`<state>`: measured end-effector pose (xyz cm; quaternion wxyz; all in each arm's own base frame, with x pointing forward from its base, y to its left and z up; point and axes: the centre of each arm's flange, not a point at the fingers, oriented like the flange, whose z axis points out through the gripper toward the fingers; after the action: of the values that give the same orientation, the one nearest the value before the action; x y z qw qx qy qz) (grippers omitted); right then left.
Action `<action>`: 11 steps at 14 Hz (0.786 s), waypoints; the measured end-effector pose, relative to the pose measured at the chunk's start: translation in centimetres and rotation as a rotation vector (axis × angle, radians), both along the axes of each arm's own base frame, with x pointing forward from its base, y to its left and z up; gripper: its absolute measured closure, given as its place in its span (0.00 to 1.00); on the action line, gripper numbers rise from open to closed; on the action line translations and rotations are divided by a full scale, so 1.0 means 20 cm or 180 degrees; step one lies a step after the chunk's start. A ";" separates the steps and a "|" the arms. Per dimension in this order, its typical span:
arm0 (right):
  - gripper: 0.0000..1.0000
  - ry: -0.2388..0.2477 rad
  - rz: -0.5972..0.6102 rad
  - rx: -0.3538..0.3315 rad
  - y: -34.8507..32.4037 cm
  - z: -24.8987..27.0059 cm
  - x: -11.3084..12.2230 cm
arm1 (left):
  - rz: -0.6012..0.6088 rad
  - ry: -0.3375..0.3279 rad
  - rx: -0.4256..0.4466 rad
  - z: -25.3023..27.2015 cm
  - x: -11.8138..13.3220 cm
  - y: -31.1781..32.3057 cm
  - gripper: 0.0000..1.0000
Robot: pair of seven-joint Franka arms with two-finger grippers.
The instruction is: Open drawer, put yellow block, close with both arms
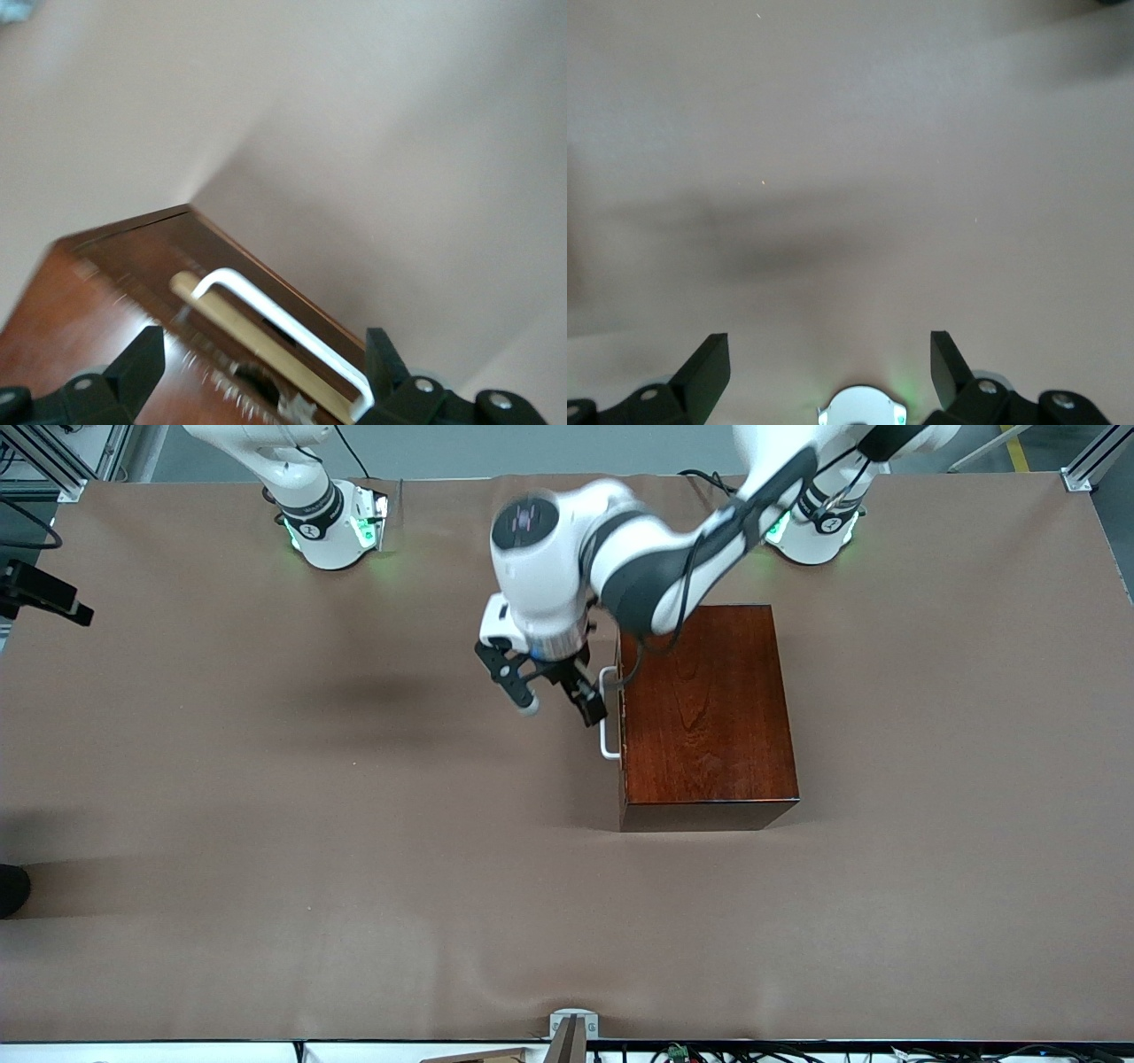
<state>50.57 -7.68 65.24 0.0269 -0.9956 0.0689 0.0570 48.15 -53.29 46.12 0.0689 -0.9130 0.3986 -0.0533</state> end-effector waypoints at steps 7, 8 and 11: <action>0.00 0.0000 0.0138 -0.0003 0.11 0.06 -0.05 | 0.2025 -0.0127 -0.0217 0.79 0.21 0.85 0.00; 0.00 0.0070 0.0139 0.0009 0.10 0.00 -0.04 | 0.2221 -0.0071 -0.0197 0.84 0.23 0.98 0.00; 0.00 0.0024 0.0163 0.0008 0.08 -0.07 0.01 | 0.2698 0.0188 -0.0139 0.91 0.29 1.34 0.00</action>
<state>50.83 -6.12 63.90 0.0264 -0.9968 0.0434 0.0616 53.91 -26.45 64.37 0.0539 -0.9985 -0.0115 -0.0025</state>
